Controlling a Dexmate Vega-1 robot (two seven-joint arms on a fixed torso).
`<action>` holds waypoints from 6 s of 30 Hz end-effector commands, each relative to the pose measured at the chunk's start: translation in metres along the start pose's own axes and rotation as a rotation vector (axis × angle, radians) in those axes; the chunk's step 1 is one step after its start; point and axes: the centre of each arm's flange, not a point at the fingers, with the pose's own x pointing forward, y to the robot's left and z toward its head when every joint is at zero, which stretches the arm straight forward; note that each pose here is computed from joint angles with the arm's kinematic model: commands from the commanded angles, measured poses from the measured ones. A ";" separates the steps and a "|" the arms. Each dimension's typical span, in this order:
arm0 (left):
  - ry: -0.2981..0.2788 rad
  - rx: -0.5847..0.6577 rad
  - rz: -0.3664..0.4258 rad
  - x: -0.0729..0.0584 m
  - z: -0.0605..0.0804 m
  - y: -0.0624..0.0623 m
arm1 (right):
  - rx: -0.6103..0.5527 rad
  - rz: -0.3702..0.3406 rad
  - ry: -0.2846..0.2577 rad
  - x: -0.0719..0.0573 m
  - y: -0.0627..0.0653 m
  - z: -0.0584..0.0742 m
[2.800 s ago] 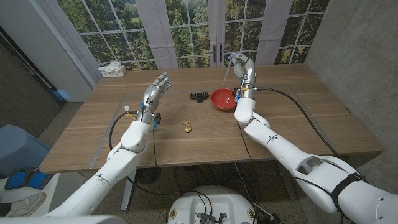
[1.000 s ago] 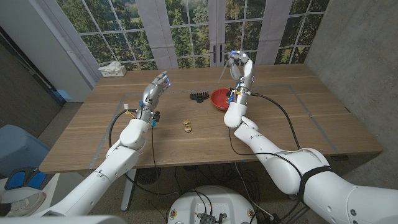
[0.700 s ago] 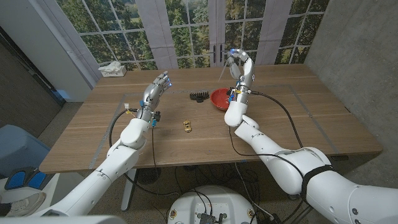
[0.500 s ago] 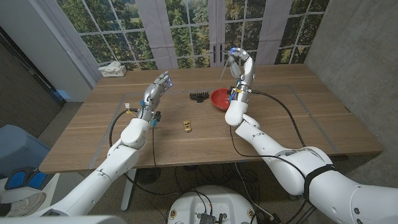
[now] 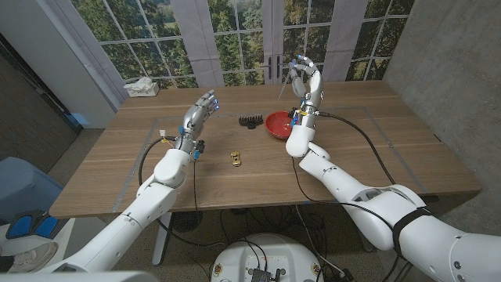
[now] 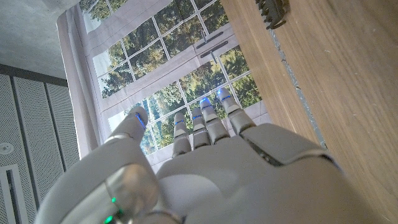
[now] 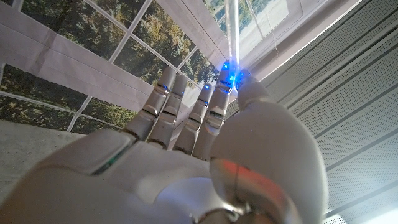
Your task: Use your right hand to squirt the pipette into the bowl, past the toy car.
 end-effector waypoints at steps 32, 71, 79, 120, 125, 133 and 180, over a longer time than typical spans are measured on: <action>0.013 -0.002 -0.004 0.008 -0.005 0.009 | -0.157 0.004 0.009 -0.006 0.024 0.000; -0.005 -0.007 -0.005 0.009 -0.005 0.020 | -0.132 0.026 -0.036 -0.010 0.030 0.003; -0.005 -0.007 -0.008 0.009 -0.005 0.020 | -0.132 0.013 -0.048 -0.010 0.029 0.007; -0.002 -0.015 -0.024 0.007 -0.005 0.013 | -0.159 -0.025 -0.056 -0.010 -0.002 0.012; -0.001 -0.017 -0.026 0.008 -0.006 0.013 | -0.165 -0.006 -0.033 -0.010 -0.006 0.012; -0.003 -0.015 -0.028 0.010 -0.006 0.014 | -0.176 0.031 0.009 -0.010 -0.013 0.013; -0.012 -0.006 -0.026 -0.008 0.002 0.009 | -0.364 0.193 0.377 -0.018 -0.098 0.011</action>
